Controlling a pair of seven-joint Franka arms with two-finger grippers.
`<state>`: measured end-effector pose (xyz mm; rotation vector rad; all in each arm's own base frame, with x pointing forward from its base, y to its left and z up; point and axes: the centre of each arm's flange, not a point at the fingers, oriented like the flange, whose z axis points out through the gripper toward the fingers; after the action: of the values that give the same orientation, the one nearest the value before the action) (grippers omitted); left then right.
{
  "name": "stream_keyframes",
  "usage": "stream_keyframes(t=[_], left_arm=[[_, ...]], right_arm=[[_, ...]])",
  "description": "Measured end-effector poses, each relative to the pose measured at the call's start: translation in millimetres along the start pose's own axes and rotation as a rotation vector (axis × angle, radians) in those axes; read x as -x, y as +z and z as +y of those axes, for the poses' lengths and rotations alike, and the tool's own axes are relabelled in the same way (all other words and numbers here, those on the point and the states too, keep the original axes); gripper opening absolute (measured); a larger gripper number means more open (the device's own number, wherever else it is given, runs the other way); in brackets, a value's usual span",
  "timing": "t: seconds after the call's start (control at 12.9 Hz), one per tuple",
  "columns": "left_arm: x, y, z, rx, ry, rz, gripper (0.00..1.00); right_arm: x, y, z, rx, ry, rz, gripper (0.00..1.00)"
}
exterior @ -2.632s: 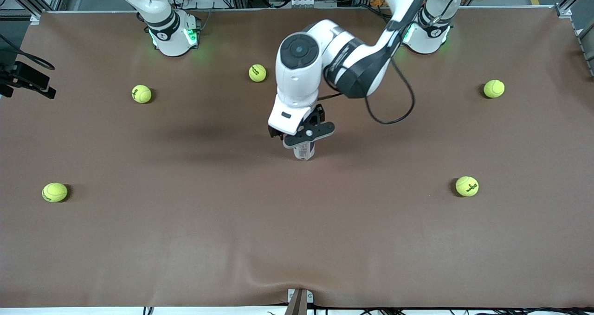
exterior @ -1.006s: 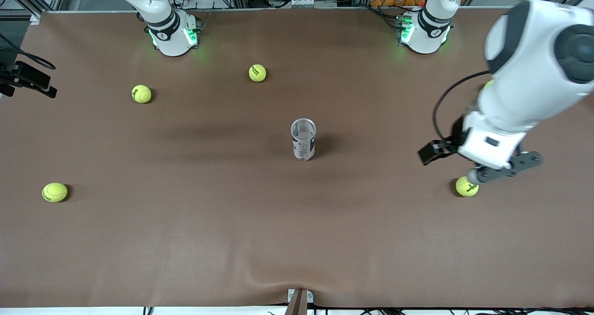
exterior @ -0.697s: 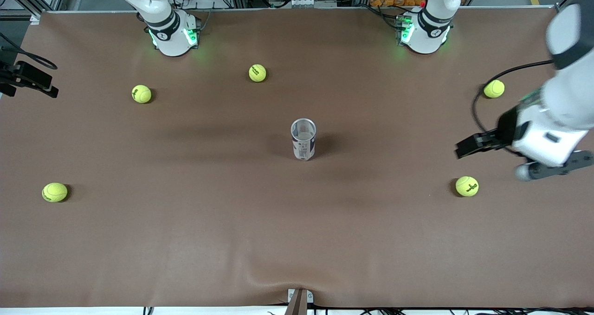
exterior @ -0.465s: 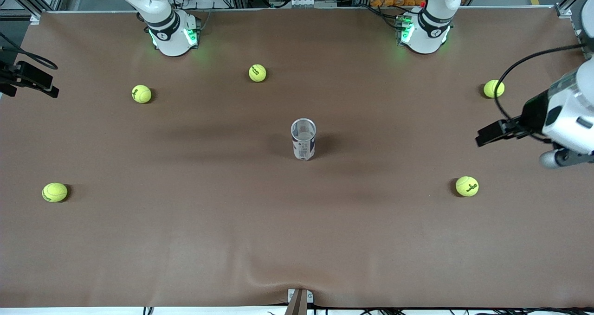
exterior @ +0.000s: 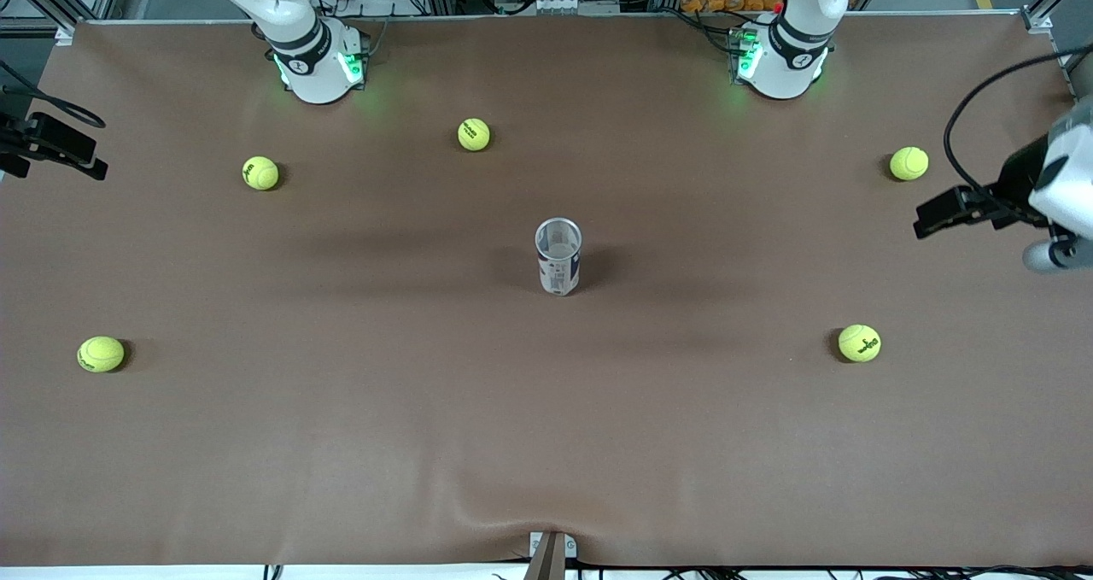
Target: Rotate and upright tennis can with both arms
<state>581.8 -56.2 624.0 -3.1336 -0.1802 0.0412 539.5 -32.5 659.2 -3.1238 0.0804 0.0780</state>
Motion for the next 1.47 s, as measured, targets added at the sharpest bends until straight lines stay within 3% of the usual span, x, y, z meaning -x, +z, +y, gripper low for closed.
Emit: stream_keyframes(t=[0.39,0.93,1.47], left_arm=[[52,14,-8,-0.007,0.019,0.037,1.0],[19,11,-23,-0.013,0.002,0.09,1.0],[17,7,-27,-0.017,0.063,0.098,1.0]], right_arm=[[0,0,0,0.0,0.0,-0.001,1.0],[0,0,0,0.0,-0.001,-0.001,1.0],[0,0,-1,0.0,-0.001,-0.001,1.0]])
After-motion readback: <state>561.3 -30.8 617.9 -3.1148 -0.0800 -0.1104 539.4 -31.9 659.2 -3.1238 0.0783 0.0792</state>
